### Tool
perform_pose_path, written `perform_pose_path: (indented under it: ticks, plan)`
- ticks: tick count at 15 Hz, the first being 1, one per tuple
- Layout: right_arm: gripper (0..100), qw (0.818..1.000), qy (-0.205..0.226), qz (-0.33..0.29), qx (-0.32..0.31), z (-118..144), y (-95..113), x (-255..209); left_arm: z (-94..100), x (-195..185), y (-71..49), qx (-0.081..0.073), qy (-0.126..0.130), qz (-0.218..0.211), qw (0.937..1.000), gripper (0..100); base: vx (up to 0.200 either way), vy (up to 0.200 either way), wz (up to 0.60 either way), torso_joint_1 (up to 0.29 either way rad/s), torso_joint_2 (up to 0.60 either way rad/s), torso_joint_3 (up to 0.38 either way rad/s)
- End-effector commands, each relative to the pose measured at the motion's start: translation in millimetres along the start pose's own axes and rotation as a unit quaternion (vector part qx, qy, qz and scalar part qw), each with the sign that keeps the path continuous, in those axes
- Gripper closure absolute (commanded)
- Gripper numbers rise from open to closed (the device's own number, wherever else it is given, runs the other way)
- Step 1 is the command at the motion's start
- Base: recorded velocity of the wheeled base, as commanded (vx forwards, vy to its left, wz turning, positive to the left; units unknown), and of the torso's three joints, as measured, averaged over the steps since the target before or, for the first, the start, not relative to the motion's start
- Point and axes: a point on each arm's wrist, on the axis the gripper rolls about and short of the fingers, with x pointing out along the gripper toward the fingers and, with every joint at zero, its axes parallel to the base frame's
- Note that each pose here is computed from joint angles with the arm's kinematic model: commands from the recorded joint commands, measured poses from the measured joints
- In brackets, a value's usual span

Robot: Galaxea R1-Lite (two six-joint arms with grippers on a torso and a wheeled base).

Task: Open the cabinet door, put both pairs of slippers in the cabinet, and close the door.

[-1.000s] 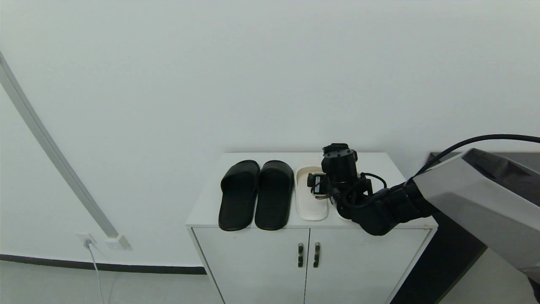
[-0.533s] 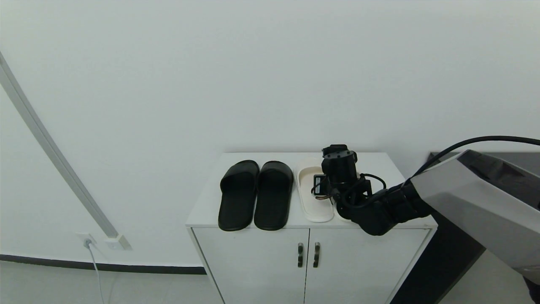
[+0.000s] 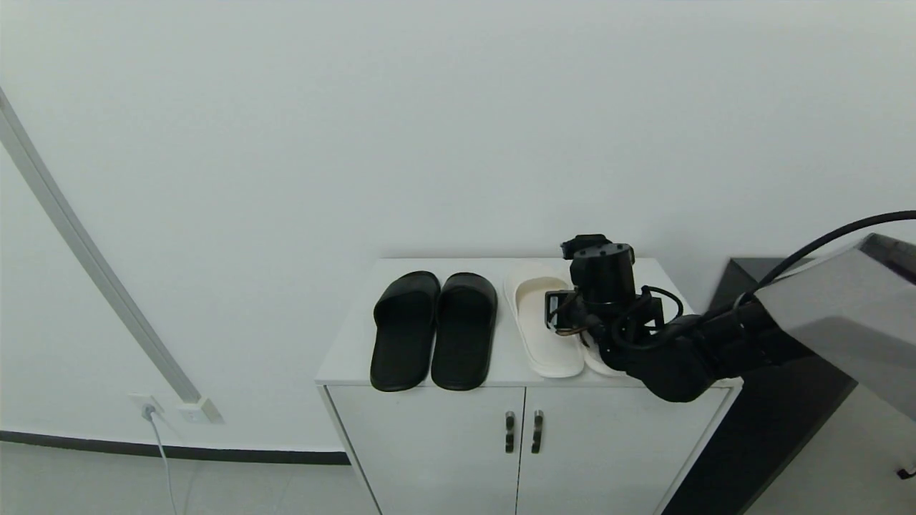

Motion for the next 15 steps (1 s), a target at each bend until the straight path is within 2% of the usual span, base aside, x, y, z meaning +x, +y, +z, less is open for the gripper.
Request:
perform_pose_path:
  ticks: [1,5,8,10,15]
  plan:
    - [100,0.997,-0.022,0.075,-0.022,25,-32,-75,0.0,0,0.0,0.001,0.001,0.000,1.0000,100,0.000,0.000,0.00,0.000,0.00,0.000]
    - [100,0.978,-0.020,0.196,-0.068,11,-67,-146,0.0,0,0.0,0.000,0.001,0.000,1.0000,100,0.000,0.000,0.00,0.000,0.00,0.000]
    - [100,0.948,-0.007,0.312,-0.070,-1,-89,-185,0.0,0,0.0,0.000,0.001,0.000,1.0000,100,0.000,0.000,0.00,0.000,0.00,0.000]
    - [100,0.941,-0.002,0.331,-0.067,-1,-88,-186,0.0,0,0.0,0.000,0.001,0.000,1.0000,100,0.000,0.000,0.00,0.000,0.00,0.000]
    - [100,0.941,0.024,0.331,-0.070,-10,-84,-174,-0.1,0,0.0,0.000,0.001,0.000,1.0000,100,0.000,0.000,0.00,0.000,0.00,0.000]
